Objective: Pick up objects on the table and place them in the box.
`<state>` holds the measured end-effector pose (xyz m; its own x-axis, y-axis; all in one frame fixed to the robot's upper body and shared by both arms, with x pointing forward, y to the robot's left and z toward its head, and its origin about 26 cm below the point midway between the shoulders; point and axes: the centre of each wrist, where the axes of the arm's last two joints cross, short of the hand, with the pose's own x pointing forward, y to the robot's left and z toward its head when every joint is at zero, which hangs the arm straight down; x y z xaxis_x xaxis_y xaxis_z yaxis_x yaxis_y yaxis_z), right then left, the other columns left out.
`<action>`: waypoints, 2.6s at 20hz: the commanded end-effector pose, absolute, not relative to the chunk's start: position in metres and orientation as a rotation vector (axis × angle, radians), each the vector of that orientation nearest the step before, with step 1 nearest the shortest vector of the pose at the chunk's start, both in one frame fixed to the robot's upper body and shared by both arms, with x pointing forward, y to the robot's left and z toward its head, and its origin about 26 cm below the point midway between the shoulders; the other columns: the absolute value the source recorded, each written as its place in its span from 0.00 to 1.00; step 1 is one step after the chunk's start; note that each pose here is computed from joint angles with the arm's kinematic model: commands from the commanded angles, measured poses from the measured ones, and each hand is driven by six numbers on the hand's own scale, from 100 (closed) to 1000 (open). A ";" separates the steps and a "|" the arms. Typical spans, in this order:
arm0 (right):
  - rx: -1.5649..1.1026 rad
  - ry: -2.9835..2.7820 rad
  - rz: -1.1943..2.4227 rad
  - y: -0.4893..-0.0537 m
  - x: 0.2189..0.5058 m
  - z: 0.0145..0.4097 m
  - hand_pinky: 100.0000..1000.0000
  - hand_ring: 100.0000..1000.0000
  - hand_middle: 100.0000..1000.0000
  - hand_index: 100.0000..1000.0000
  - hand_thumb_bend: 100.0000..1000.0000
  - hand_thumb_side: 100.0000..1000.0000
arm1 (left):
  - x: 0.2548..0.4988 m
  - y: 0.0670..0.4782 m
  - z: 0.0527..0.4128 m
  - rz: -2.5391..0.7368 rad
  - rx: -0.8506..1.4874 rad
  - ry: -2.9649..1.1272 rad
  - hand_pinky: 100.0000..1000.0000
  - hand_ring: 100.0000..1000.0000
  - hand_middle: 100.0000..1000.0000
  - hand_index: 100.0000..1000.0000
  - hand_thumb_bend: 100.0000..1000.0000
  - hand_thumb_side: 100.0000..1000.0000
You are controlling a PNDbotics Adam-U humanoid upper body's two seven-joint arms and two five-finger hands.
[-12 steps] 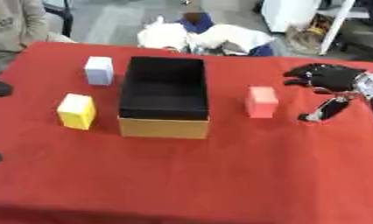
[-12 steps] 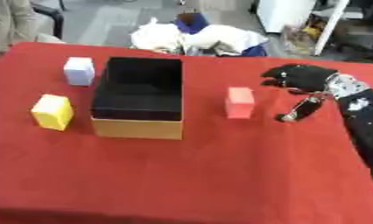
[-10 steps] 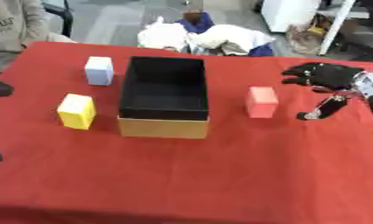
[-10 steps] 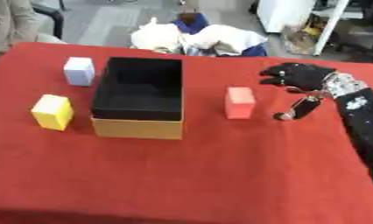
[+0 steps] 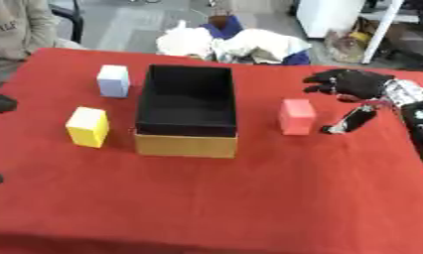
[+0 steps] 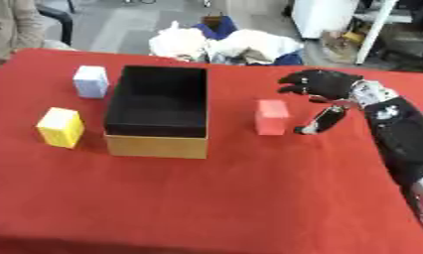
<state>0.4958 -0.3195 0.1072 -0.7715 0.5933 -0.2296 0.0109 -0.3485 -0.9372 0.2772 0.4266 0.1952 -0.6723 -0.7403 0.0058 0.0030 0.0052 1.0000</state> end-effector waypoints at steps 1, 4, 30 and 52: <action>-0.798 -1.546 2.150 -0.317 0.502 0.124 0.95 1.00 1.00 1.00 0.40 0.51 | 0.279 0.427 0.212 -1.767 0.788 -1.719 0.72 0.75 0.82 0.94 0.43 0.64; -0.763 -1.530 2.139 -0.312 0.503 0.122 0.95 1.00 1.00 1.00 0.40 0.52 | 0.279 0.427 0.212 -1.767 0.785 -1.720 0.72 0.75 0.82 0.94 0.43 0.64; -0.622 -1.373 1.965 -0.313 0.502 0.116 0.94 1.00 0.99 1.00 0.25 0.61 | 0.279 0.423 0.212 -1.772 0.760 -1.737 0.71 0.74 0.82 0.94 0.39 0.64; -0.671 -1.327 1.930 -0.318 0.498 0.108 0.80 0.73 0.65 0.97 0.22 0.44 | 0.279 0.421 0.212 -1.772 0.754 -1.742 0.71 0.74 0.82 0.94 0.36 0.64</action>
